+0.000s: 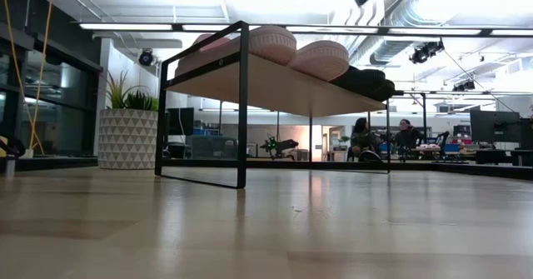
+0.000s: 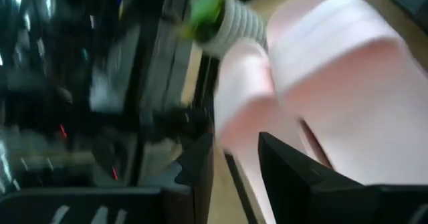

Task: Pick and place slides into the shelf
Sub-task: Put the pink slide on the shelf, then return to Home Position

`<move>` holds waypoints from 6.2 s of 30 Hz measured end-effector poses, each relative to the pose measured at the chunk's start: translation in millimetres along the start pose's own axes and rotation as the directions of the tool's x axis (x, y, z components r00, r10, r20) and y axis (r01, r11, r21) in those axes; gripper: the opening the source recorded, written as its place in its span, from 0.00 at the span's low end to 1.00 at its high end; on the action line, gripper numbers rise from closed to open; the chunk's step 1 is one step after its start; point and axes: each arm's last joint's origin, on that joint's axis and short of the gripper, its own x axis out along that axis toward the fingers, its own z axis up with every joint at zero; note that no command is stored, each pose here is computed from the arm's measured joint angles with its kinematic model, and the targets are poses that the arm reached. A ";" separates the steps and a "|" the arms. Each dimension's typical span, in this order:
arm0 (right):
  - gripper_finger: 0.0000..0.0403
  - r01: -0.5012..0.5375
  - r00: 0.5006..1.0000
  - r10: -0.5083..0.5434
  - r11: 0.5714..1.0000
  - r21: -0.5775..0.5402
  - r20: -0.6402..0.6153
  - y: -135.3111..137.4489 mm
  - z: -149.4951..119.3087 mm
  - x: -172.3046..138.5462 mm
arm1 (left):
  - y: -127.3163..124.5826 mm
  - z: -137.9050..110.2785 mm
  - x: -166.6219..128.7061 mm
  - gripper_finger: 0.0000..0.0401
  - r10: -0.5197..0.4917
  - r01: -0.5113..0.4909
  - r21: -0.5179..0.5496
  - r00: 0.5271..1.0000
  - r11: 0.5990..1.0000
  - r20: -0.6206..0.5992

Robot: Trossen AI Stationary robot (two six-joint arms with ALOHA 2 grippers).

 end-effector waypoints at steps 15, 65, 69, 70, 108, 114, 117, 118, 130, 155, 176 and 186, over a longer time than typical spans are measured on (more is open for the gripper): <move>0.03 0.209 0.967 -0.246 0.913 -0.349 -0.067 -32.1 -58.7 -37.4 | -0.7 0.0 0.0 0.00 -0.024 0.024 -0.024 1.000 0.999 -0.001; 0.00 0.403 0.887 -0.460 0.810 -0.426 -0.034 -57.5 -60.0 3.7 | -1.0 -0.1 0.0 0.00 -0.035 0.034 -0.087 0.999 0.996 -0.001; 0.00 0.398 0.890 -0.455 0.810 -0.432 -0.034 -57.3 -62.0 2.3 | -1.1 -0.1 0.0 0.00 -0.038 0.038 -0.087 0.999 0.995 -0.001; 0.00 0.397 0.890 -0.454 0.811 -0.430 -0.035 -57.4 -63.4 1.4 | -1.1 -0.1 0.0 0.00 -0.038 0.038 -0.087 0.999 0.995 -0.001; 0.00 -0.564 0.822 0.447 0.557 -0.610 -0.352 46.7 -43.7 -143.9 | 29.4 -3.1 -41.8 0.00 0.076 -0.025 -0.168 0.949 0.985 0.306; 0.00 -0.677 0.579 0.734 0.191 -0.711 -0.354 64.2 5.7 -202.8 | 59.8 -12.4 -84.1 0.00 0.222 -0.119 -0.224 0.823 0.967 0.523; 0.00 -0.650 0.581 0.721 0.134 -0.748 -0.376 57.9 21.9 -208.4 | 69.7 -13.3 -98.8 0.00 0.267 -0.169 -0.216 0.755 0.962 0.599; 0.00 -0.635 0.604 0.703 0.141 -0.760 -0.374 54.7 27.7 -207.7 | 72.0 -12.9 -102.0 0.00 0.279 -0.186 -0.213 0.736 0.959 0.616; 0.00 -0.418 0.890 0.343 0.350 -0.838 -0.300 -11.6 103.2 -206.2 | 117.5 -24.8 -36.3 0.00 0.286 -0.191 -0.236 0.826 0.953 0.485; 0.00 -0.570 0.804 0.529 0.557 -0.603 -0.271 -156.5 85.7 -132.8 | 50.2 -174.5 84.2 0.00 0.425 -0.095 -0.490 0.656 0.866 0.624; 0.00 -0.704 0.658 0.734 0.524 -0.479 -0.165 -228.1 55.2 -81.1 | -3.4 -239.8 145.3 0.00 0.420 0.016 -0.585 0.680 0.811 0.602; 0.00 -0.709 0.643 0.753 0.520 -0.476 -0.136 -244.3 49.7 -76.8 | -16.0 -251.3 162.5 0.00 0.356 0.064 -0.564 0.716 0.824 0.601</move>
